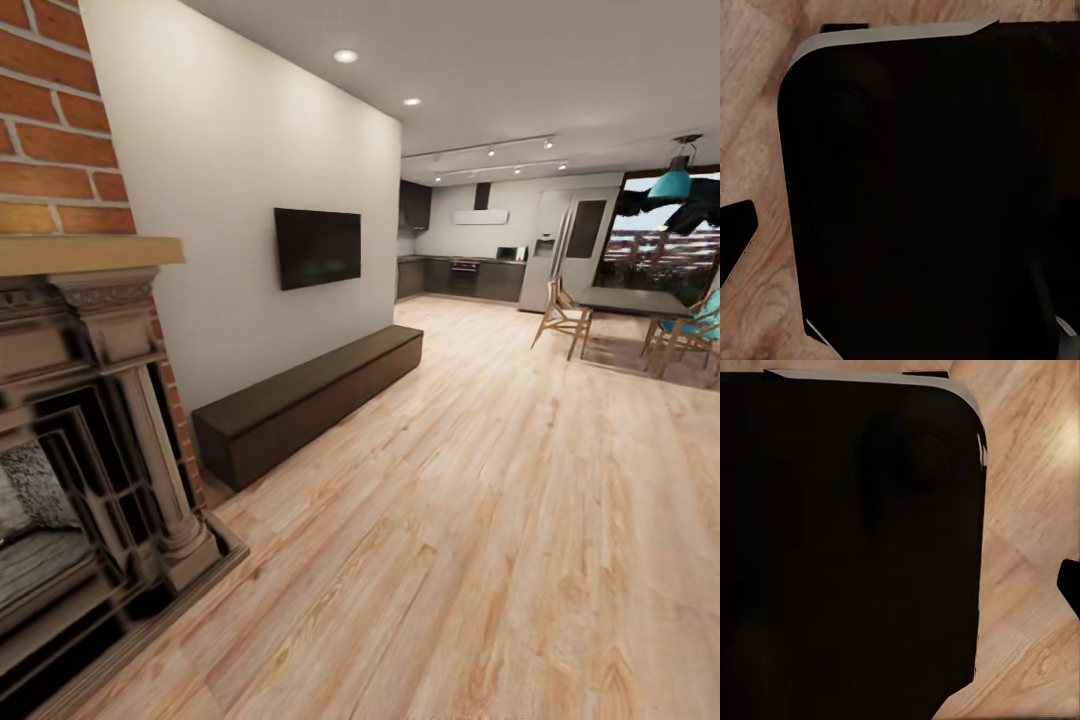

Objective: Turn on the radio receiver that's on the table in the living room.

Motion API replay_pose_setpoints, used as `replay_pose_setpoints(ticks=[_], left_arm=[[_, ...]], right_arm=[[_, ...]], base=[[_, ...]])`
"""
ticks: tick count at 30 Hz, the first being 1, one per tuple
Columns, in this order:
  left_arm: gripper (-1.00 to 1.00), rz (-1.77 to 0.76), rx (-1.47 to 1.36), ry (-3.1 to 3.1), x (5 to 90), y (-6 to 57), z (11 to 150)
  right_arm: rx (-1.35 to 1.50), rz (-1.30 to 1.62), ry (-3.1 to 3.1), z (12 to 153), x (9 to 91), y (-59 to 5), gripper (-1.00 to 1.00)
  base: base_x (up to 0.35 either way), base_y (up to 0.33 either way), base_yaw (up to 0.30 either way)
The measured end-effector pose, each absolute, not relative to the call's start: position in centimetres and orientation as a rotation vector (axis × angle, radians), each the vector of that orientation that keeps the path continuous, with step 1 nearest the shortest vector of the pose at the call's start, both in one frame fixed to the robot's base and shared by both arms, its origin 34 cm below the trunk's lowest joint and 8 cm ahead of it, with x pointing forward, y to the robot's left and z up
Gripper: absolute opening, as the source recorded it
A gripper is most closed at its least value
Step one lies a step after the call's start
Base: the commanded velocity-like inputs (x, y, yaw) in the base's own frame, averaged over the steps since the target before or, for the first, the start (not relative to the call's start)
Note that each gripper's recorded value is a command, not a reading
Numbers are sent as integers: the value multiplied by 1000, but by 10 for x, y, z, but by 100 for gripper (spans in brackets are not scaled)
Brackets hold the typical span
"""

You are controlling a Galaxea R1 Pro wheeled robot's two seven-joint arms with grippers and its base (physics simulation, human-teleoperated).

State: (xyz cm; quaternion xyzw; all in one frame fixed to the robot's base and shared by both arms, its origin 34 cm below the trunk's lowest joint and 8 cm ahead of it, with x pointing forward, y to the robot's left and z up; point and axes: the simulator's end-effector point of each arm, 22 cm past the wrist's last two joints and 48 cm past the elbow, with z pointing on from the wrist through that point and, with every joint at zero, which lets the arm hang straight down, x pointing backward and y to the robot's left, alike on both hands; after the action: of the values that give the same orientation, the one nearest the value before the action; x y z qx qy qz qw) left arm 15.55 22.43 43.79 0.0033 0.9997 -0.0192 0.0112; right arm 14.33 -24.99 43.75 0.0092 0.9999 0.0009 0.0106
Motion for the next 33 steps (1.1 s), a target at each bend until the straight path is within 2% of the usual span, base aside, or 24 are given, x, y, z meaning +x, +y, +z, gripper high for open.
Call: replay_pose_setpoints(ticks=[33], left_arm=[[100,-58,6,3114,157,224,438]], right_arm=[[29,1,3120,437,143,-250,100]], base=[[0,0,-285]])
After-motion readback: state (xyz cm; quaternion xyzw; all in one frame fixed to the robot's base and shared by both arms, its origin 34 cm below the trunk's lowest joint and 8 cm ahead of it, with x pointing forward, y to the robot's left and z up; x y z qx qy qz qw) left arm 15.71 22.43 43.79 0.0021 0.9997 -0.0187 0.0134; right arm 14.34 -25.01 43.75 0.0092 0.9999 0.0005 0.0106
